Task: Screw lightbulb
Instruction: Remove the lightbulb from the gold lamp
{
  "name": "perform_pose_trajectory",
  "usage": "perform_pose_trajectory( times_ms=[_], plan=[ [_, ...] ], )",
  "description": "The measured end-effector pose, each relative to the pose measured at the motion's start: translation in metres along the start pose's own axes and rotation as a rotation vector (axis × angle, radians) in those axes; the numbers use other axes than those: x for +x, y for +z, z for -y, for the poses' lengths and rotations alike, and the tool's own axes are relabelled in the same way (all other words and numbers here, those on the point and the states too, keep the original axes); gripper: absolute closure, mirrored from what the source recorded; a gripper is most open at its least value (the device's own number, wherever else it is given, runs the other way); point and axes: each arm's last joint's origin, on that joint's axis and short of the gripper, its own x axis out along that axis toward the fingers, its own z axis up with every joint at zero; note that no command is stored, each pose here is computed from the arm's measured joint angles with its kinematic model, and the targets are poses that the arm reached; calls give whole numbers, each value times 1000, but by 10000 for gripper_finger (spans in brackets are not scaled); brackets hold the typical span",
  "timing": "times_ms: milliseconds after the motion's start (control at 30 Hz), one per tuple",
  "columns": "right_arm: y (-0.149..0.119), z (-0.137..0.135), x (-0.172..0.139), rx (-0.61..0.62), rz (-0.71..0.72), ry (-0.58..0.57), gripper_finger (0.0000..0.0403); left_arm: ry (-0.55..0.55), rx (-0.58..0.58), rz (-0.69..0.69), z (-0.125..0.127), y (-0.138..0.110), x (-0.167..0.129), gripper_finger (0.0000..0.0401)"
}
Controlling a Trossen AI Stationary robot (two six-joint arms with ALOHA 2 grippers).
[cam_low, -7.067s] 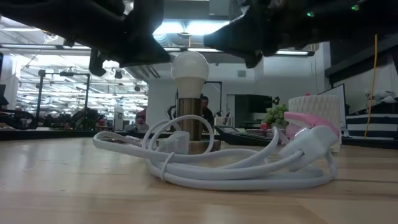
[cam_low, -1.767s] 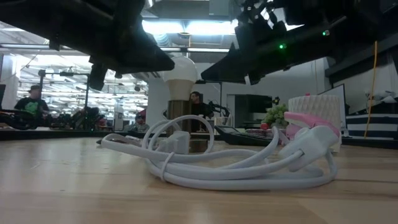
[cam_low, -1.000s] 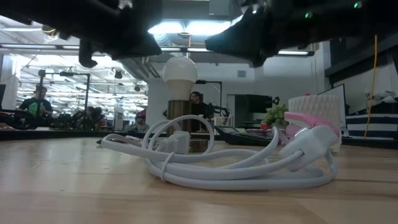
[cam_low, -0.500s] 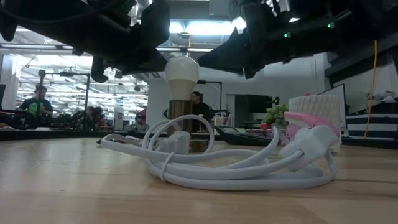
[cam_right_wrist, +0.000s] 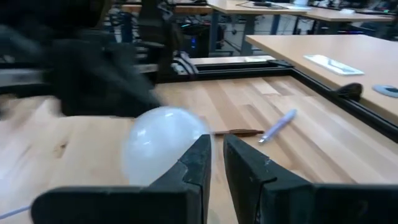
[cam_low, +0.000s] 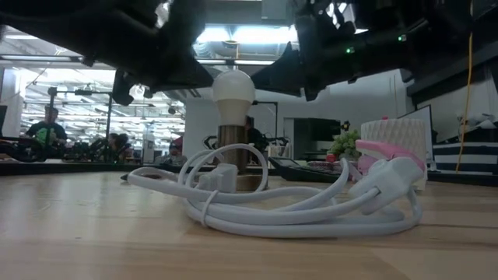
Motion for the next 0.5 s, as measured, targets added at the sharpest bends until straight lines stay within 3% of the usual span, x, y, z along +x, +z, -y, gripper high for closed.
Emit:
perform_pose_trajectory(
  times_ms=[333, 500],
  plan=[
    [0, 11, 3, 3, -4, -36, 352, -65, -5, -21, 6, -3, -18, 401],
    [4, 9, 3, -3, 31, -36, 352, -30, -7, 16, 6, -2, -23, 401]
  ],
)
